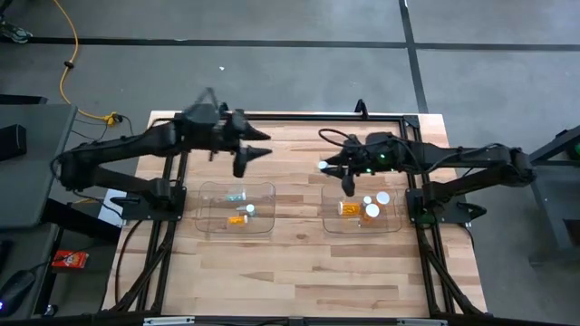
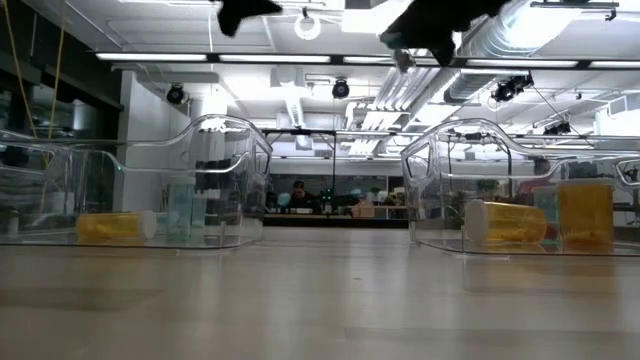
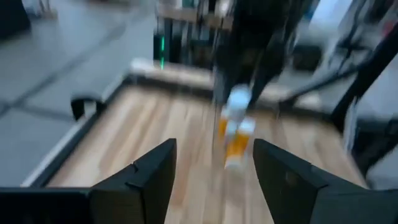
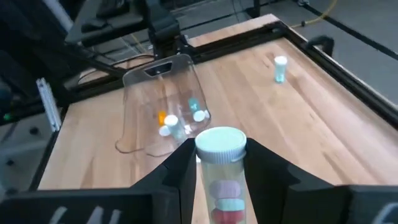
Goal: Pick and place medicine bottles into bin by pill shape (circle, oval)
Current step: Put the blue capsule bottle into the right transparent bin
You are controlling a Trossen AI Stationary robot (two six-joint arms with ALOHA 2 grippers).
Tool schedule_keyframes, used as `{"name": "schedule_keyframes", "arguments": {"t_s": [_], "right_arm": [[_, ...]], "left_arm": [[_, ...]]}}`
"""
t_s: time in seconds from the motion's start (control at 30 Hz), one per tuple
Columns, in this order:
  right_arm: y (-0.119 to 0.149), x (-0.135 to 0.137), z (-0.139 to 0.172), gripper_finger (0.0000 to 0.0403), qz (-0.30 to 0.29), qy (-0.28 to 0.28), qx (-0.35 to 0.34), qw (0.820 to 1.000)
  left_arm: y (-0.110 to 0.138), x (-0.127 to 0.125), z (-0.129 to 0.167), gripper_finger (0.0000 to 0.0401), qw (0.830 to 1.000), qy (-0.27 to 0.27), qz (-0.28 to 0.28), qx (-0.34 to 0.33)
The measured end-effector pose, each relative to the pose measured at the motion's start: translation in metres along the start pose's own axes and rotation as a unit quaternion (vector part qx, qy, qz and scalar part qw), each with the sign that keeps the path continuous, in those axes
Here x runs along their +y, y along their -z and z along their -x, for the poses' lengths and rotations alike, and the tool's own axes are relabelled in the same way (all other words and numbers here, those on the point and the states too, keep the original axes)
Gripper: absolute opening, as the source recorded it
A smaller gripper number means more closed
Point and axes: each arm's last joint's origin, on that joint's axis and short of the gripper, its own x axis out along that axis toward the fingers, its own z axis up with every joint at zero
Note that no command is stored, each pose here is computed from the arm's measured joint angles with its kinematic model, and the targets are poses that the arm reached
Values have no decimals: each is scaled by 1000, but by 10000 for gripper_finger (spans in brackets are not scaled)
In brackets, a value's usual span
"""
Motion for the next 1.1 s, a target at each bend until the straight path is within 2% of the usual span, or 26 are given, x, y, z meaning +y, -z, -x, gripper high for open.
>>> {"name": "schedule_keyframes", "arguments": {"t_s": [0.1,0.23,0.33,0.43,0.6,0.77,0.97,1.1], "right_arm": [[19,1,7,101,-30,5,-13,999],[56,6,9,101,-91,-21,-44,995],[79,11,10,101,-136,-52,-55,988],[93,15,11,101,-165,-62,-32,984],[91,25,14,101,-149,-65,13,987],[91,34,16,101,-100,-44,109,988],[112,35,10,101,-89,-13,223,971],[125,34,0,101,-88,4,272,958]], "left_arm": [[0,-4,19,200,996,6,12,-83],[22,-11,32,200,984,17,44,-169],[42,-16,36,200,975,27,72,-208],[58,-19,37,200,970,28,89,-224],[63,-22,41,200,968,30,90,-232],[63,-22,42,200,969,31,90,-230],[65,-22,41,200,971,28,90,-220],[65,-21,41,200,971,28,91,-219]]}}
